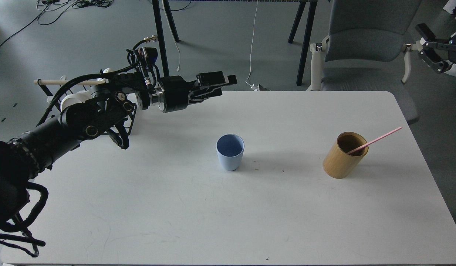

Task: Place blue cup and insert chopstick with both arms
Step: 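Release the blue cup and lift the left arm back, then reach the right gripper to the pink chopstick in the tan cup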

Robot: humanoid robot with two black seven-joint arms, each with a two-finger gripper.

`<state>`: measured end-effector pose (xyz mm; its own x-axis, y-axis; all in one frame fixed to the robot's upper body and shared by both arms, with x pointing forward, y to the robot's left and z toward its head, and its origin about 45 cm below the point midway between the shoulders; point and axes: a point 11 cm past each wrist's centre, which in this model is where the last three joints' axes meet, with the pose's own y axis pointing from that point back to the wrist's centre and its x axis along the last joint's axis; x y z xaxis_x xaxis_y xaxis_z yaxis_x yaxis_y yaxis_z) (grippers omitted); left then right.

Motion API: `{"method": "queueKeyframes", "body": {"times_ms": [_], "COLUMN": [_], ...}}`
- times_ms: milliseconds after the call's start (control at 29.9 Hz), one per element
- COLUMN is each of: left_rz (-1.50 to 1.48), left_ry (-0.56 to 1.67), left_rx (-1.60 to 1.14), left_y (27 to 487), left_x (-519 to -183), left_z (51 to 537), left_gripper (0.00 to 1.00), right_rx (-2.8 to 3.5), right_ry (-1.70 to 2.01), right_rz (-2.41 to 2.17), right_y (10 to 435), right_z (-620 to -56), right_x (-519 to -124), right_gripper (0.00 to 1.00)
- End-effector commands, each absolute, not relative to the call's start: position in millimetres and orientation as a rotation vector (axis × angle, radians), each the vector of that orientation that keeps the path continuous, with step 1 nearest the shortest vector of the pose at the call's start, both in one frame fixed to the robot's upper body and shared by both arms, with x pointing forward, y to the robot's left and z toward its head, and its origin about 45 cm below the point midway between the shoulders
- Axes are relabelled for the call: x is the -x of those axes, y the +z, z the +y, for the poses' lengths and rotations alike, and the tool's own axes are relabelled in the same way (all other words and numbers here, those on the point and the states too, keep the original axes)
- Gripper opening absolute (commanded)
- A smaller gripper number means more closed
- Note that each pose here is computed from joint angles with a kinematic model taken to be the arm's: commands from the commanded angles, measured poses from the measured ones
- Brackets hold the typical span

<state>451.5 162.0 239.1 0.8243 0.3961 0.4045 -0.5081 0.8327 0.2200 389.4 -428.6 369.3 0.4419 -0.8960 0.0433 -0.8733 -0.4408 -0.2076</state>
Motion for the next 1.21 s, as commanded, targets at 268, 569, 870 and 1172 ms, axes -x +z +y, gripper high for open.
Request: {"method": "queueKeyframes", "body": {"times_ms": [268, 569, 870, 1172], "left_rz": [-0.179, -0.122, -0.053, -0.026], "left_ry": [0.691, 0.774, 0.813, 0.817], "left_rx": [0.159, 0.244, 0.257, 0.252], "left_y": [314, 313, 288, 276], "left_x": [-451, -450, -441, -435], "left_z": [195, 223, 234, 234], "left_gripper": [0.86, 0.86, 0.86, 0.87], "right_rx": [2.339, 2.524, 2.653, 2.827], "right_ry": [-1.401, -1.461, -1.282, -1.18], "right_rz": [2.191, 2.25, 2.313, 2.276], "right_y": [363, 299, 243, 171], "right_z": [-435, -446, -449, -430], "right_x": [-359, -329, -308, -297], "right_gripper": [0.99, 0.98, 0.94, 0.86]}}
